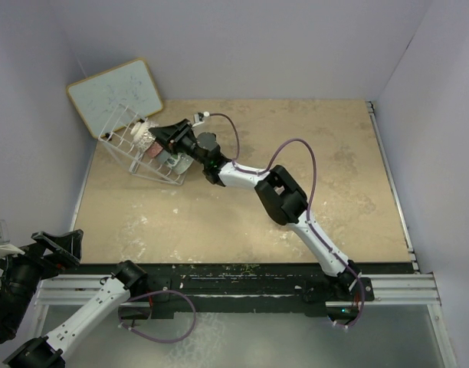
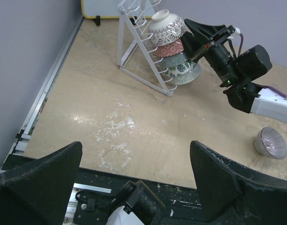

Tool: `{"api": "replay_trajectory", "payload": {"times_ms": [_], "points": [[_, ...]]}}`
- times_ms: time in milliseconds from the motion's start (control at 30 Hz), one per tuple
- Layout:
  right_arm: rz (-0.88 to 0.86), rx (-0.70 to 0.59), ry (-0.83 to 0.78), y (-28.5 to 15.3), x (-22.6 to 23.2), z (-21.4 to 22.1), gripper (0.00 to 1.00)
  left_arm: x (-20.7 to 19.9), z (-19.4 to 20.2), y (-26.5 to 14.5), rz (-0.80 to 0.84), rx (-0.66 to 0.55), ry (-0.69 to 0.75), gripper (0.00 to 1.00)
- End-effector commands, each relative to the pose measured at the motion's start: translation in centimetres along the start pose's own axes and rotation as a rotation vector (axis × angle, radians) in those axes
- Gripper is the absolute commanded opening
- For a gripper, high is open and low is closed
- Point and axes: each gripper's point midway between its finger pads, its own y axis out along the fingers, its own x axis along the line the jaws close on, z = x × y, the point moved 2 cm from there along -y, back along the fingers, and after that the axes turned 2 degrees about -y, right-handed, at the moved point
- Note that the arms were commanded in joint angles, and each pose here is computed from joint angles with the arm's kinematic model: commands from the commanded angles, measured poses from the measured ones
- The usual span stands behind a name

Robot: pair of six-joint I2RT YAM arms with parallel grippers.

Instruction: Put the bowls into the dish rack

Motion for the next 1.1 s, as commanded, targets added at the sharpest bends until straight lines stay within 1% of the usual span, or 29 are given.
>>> {"api": "replay_trajectory", "payload": {"times_ms": [0, 67, 133, 333, 600, 733, 833, 933, 1000, 1067], "points": [[-0.07, -0.024, -0.052, 0.2, 6.9, -0.6, 0.43, -0.2, -0.2, 0.1, 0.002, -0.003, -0.006, 0.99], [-0.041, -0.025, -0.059, 0.1, 6.8, -0.6, 0.46, -0.2, -0.2, 0.2, -0.001, -0.002, -0.005, 0.99], [-0.016, -0.023, -0.055, -0.2, 6.5, -0.6, 0.47, -0.2, -0.2, 0.3, -0.004, 0.0, -0.002, 0.99], [0.028, -0.03, -0.081, -1.1, 6.7, -0.7, 0.48, -0.3, -0.1, 0.4, -0.006, 0.005, -0.002, 0.99], [0.043, -0.017, -0.084, -2.7, 7.0, -0.4, 0.48, -0.2, -0.1, 0.4, -0.01, 0.004, -0.003, 0.99], [0.042, -0.03, -0.114, -4.1, 8.2, -0.6, 0.48, -0.2, 0.0, 0.4, -0.013, 0.004, -0.002, 0.99], [0.052, -0.021, -0.176, -5.5, 9.6, -0.4, 0.48, -0.3, -0.1, 0.6, -0.014, 0.003, 0.002, 0.99], [0.091, -0.006, -0.271, -7.6, 10.9, -0.3, 0.49, -0.5, -0.3, 0.7, -0.012, 0.004, 0.004, 0.99], [0.148, 0.023, -0.368, -9.3, 11.0, -0.2, 0.49, -0.7, -0.3, 0.8, -0.008, 0.005, 0.004, 0.99], [0.256, 0.028, -0.472, -11.5, 10.3, -0.7, 0.51, -0.7, -0.3, 0.8, -0.006, 0.003, 0.003, 0.99]]}}
